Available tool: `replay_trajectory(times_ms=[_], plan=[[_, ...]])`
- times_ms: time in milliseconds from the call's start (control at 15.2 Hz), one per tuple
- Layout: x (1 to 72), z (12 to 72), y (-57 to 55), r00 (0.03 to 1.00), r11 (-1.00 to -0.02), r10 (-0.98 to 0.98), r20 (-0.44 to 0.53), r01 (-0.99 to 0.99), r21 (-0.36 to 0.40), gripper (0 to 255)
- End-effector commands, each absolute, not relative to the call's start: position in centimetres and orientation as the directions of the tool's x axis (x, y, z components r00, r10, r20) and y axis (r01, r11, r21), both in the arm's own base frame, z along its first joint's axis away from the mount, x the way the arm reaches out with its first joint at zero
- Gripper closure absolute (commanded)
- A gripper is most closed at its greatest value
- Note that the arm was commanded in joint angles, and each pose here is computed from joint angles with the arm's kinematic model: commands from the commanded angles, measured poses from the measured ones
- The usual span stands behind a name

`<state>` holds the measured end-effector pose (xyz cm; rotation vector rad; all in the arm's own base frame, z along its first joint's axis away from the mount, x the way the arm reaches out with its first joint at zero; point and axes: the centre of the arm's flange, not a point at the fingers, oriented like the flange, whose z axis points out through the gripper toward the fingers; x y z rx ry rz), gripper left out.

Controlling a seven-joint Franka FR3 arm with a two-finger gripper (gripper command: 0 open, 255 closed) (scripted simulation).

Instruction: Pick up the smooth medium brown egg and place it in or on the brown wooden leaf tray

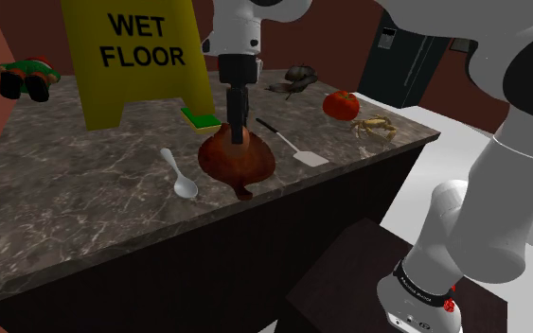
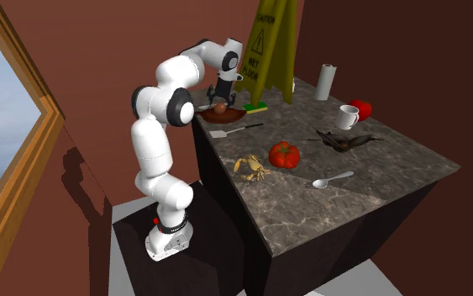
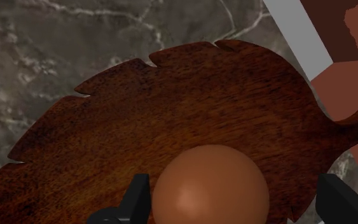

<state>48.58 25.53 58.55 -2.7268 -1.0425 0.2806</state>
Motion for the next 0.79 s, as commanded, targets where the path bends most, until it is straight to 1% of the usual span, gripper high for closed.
replay_trajectory(times_ms=[0,198,726], plan=[[48.9,59.8,25.4,0.732,-0.728,0.674,-0.102,0.634,-0.260,0],[49.8,63.4,24.9,0.732,-0.728,0.674,-0.102,0.634,-0.260,0],[49.8,63.4,24.9,0.732,-0.728,0.674,-0.102,0.634,-0.260,0]])
